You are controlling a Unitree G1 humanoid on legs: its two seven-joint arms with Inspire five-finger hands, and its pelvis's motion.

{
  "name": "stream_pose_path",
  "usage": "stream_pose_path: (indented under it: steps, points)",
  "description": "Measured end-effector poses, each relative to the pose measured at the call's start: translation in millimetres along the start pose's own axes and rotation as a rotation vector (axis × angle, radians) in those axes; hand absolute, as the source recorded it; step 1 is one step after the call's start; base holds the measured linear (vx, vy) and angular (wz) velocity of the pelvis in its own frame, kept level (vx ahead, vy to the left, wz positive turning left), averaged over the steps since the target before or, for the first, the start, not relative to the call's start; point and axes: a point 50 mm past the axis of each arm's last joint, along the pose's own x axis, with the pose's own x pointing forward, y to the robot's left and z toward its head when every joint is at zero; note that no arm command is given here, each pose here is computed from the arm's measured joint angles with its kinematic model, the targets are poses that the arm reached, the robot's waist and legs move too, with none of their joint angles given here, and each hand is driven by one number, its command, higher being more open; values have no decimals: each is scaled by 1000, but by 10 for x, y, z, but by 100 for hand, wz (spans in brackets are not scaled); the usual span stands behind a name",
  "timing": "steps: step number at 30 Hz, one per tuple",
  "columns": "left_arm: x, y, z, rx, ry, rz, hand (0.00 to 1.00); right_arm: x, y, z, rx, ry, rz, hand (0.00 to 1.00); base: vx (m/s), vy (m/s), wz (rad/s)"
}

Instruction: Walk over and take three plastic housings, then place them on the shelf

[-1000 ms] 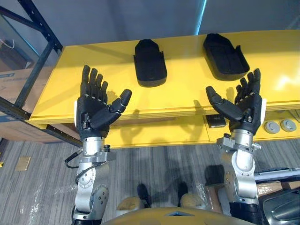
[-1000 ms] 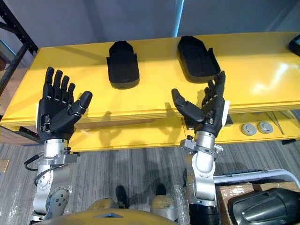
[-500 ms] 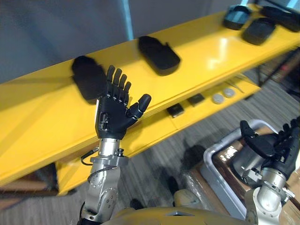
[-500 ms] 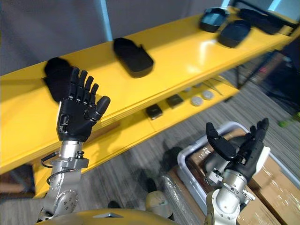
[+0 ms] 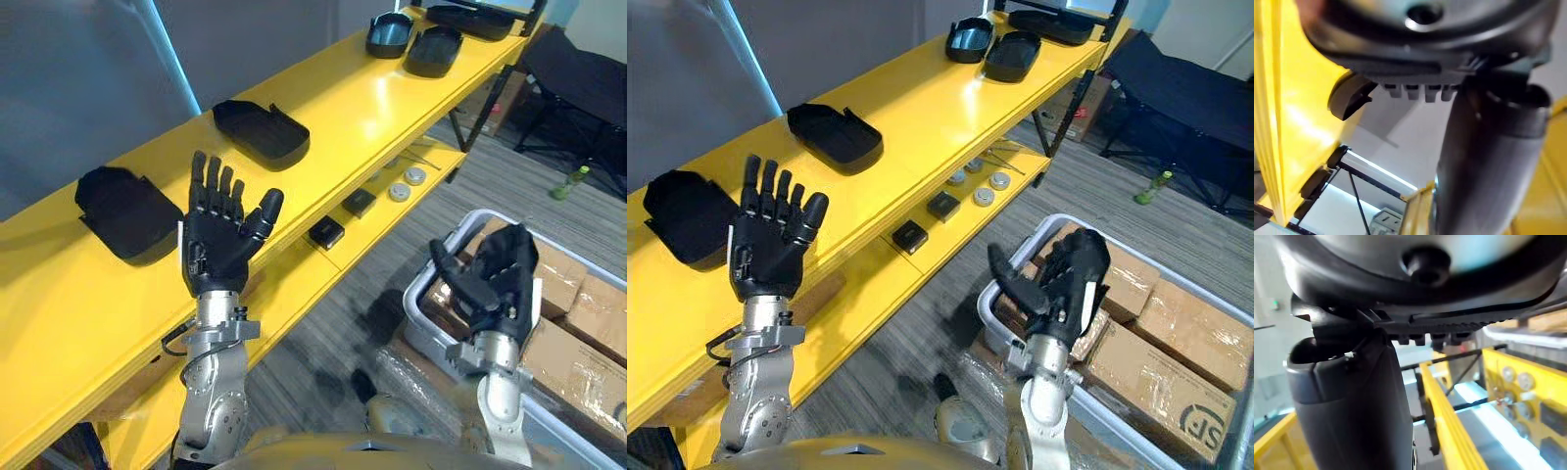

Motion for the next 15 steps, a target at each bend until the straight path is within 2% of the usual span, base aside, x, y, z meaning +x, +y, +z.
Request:
stream_pose_path:
  steps: [3, 5, 9, 12, 15]
  points:
    - [-96, 61, 54, 20, -5, 45, 100, -70, -96, -18, 105, 19, 9, 100, -283, 70, -104]
    - [-100, 135, 89, 41, -8, 67, 100, 29, -21, 56, 146, -44, 54, 100, -184, -6, -99]
    - [2, 191, 142, 62, -26, 38, 100, 389, 435, -7, 16, -109, 177, 100, -85, -133, -38]
    - [16, 220, 99, 41, -8, 35, 100, 407, 679, -224, -125, -54, 246, 100, -80, -395, -34]
    - [-7, 359, 137, 32, -13, 88, 100, 306, 683, -309, -206, -31, 277, 100, -70, -581, -39]
